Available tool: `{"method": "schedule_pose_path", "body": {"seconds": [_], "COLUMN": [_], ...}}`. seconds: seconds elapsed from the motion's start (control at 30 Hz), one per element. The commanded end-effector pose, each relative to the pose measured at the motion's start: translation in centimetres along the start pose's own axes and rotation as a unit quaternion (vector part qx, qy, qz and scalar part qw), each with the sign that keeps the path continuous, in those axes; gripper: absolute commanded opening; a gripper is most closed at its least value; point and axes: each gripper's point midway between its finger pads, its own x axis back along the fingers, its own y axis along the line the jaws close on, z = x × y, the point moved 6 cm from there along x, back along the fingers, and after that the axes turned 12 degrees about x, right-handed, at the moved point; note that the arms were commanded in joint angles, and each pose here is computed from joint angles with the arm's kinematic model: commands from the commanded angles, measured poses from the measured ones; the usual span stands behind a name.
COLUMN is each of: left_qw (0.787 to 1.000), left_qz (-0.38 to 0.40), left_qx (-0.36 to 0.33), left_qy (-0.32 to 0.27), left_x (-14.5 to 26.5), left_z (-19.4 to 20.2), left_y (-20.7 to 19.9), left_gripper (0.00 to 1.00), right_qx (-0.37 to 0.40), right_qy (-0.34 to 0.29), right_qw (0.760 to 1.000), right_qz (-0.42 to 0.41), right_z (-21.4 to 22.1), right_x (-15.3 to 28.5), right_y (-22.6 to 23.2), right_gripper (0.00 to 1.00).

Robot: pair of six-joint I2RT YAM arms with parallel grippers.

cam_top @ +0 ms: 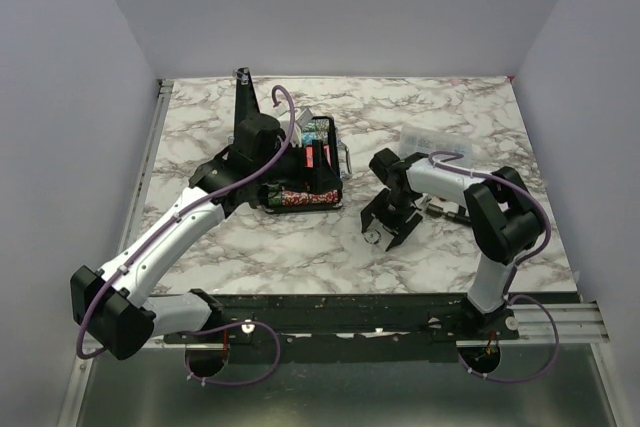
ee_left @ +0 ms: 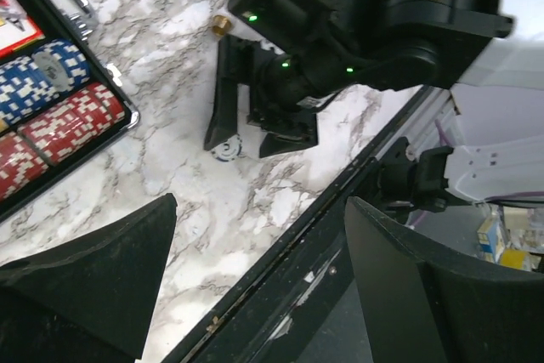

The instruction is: Pack up texas hold em set

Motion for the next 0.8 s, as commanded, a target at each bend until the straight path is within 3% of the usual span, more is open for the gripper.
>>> {"method": "schedule_pose_path", "body": {"seconds": [0.0, 0.77], "left_qw": [0.998, 0.997], "left_qz": [0.066, 0.073], "left_qx": [-0.006, 0.007], "left_qy": [-0.001, 0.014], "left_x": [0.8, -0.2], "left_z": [0.0, 0.9], "left_y": [-1.8, -1.5], "left_gripper": [0.8, 0.8], "right_qx": [-0.029, -0.056], "right_qy": [0.016, -0.005], "right_qw": [0.999, 0.996], "right_qz": [0.038, 0.07], "right_z": [0.3, -0.1], "right_x": [-0.5, -2.4], "right_y": [0.3, -0.9], "right_gripper": [0.77, 0.35]}}
